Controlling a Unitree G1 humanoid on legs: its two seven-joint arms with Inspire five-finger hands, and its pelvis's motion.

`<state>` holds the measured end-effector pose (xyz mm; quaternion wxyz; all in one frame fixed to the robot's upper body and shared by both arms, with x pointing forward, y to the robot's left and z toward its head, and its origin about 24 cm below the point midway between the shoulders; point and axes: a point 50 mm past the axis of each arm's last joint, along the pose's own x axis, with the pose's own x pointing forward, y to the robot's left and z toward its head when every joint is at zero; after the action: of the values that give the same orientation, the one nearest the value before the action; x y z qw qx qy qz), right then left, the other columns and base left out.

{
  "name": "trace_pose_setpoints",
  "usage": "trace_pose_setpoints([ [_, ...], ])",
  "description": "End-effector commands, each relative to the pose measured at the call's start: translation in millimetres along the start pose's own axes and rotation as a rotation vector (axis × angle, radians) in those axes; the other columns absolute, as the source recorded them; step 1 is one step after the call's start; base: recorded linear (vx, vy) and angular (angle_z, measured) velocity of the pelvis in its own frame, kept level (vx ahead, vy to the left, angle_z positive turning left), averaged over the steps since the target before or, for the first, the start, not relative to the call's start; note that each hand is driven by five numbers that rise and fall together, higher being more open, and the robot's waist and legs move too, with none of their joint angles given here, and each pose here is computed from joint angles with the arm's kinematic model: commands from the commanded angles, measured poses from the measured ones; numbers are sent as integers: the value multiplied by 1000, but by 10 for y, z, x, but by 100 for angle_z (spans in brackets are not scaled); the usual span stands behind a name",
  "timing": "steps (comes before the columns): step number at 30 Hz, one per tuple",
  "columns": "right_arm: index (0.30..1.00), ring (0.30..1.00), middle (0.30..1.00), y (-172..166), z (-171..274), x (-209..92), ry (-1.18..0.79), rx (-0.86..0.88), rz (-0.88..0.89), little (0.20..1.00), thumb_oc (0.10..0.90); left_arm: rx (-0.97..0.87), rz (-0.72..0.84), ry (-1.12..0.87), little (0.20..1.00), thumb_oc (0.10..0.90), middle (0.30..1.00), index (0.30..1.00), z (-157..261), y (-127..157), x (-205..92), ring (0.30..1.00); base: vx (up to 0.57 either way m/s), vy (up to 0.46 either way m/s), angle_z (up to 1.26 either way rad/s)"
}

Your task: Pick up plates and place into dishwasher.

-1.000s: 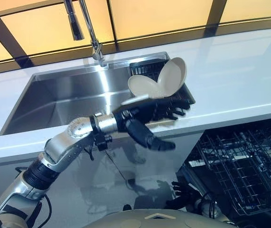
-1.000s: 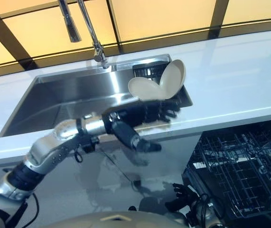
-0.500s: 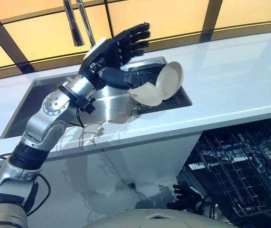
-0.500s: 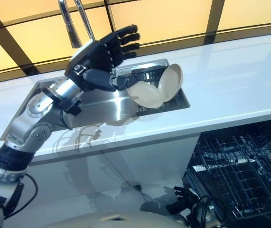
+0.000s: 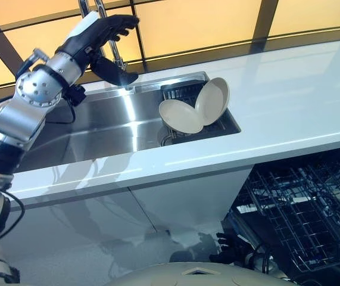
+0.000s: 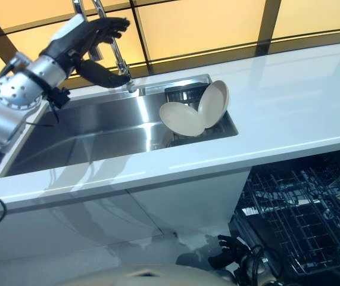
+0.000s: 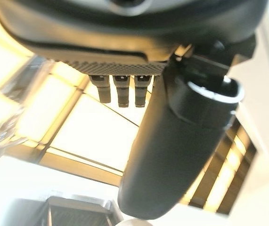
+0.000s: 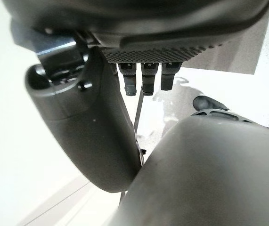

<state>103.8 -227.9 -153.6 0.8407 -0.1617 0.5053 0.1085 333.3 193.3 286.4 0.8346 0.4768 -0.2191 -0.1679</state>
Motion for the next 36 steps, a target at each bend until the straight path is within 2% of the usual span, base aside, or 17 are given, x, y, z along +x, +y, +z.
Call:
trace_pose_setpoints([
  [1, 900, 900, 900, 31, 64, 17, -29, -6, 28, 900, 800, 190, 193, -130, 900, 800, 900, 900, 431, 750, 26, 900, 28, -12, -7],
  [5, 900, 900, 900, 5, 51, 8, -30, -4, 14, 900, 800, 216, 173, -92, 900, 800, 900, 900, 380, 763, 55, 900, 12, -2, -13],
  [10, 900, 900, 900, -30, 57, -6, -48, -16, -6, 900, 800, 55, 228, -39, 900, 800, 900, 900, 168, 852, 47, 900, 2, 10, -8],
  [15, 900, 900, 900, -79, 85, -13, -63, -46, -17, 900, 800, 109, 244, 19, 900, 800, 900, 900, -38, 884, 8, 900, 5, 20, -11],
  [17, 900, 900, 900, -104, 84, -20, -63, -50, -24, 900, 800, 209, 197, 48, 900, 800, 900, 900, -83, 865, 13, 900, 9, 16, -6],
  [23, 900, 900, 900, -175, 64, -41, -62, -51, -39, 900, 800, 323, 102, 95, 900, 800, 900, 900, -135, 800, 35, 900, 0, 0, 0],
  [36, 900, 900, 900, -224, 80, -49, -63, -85, -38, 900, 800, 290, 35, 147, 900, 800, 900, 900, -302, 733, -50, 900, 1, 2, 0],
])
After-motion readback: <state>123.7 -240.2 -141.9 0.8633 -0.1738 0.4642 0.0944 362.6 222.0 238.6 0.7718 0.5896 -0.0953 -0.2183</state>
